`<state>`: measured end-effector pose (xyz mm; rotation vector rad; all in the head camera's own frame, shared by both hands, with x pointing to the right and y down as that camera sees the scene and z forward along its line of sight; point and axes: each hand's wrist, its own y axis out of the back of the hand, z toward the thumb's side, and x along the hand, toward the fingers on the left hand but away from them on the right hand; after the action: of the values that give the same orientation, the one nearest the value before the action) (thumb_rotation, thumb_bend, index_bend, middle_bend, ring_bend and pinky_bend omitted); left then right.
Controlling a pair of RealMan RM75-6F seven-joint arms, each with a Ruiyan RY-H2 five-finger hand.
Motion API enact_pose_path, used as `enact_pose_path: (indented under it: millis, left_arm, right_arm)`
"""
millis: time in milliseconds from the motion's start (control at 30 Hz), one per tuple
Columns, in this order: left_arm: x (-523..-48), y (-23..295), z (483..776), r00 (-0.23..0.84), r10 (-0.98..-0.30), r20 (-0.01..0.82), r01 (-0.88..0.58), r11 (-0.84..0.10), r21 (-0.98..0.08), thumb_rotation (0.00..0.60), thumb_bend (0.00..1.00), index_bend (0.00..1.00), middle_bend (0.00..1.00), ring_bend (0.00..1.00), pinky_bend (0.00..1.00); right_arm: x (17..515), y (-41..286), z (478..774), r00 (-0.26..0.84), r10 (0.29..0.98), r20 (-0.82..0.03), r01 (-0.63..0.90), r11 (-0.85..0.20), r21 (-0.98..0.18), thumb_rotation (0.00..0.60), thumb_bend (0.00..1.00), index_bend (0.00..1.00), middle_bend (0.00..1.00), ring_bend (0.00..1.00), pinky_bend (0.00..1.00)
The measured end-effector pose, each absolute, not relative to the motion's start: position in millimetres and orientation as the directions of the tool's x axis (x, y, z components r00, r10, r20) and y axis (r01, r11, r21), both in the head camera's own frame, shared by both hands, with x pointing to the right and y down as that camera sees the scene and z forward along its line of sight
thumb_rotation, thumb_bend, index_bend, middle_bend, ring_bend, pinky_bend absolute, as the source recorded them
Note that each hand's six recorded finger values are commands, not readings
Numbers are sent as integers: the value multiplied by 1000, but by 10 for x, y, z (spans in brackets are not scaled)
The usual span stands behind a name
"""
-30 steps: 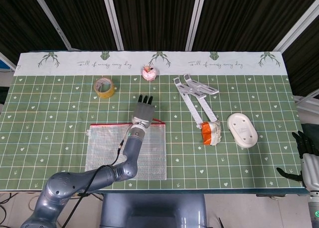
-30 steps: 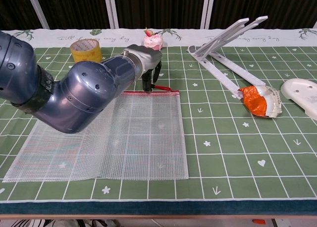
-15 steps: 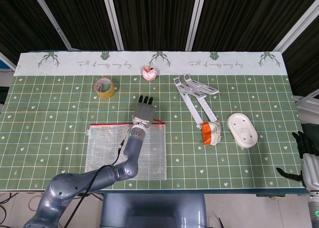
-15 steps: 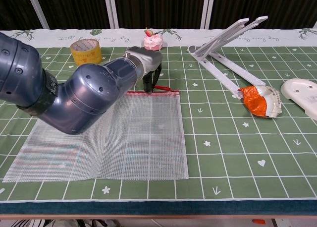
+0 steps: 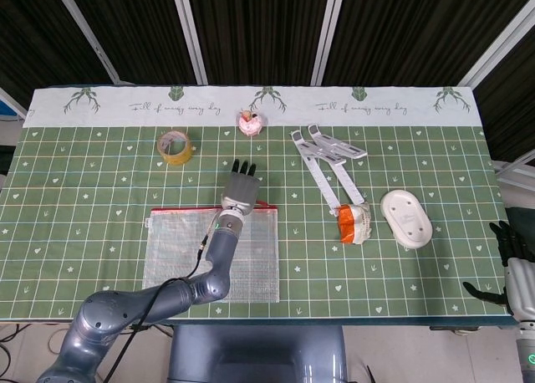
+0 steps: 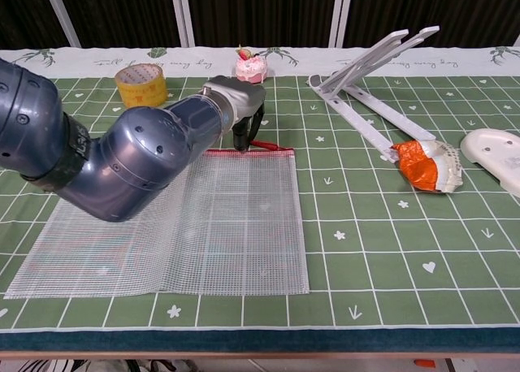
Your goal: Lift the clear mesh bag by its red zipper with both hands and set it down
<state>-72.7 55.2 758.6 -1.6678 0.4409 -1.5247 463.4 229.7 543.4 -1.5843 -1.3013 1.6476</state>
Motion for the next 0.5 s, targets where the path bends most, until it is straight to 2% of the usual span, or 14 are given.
enact_pose_path:
  millis: [267, 500]
  left_arm:
    - [-666, 471, 7415, 231, -743, 628, 230, -586, -777, 600, 394, 566, 102, 0, 0]
    - [-520, 411, 7101, 291, -756, 586, 177, -559, -810, 600, 394, 568, 103, 0, 0]
  right_arm:
    - [4615, 2301, 5427, -190, 864, -465, 259, -413, -873, 600, 147, 0, 0, 0, 207]
    - [4581, 2305, 5428, -191, 857, -478, 278, -419, -864, 600, 147, 0, 0, 0, 207]
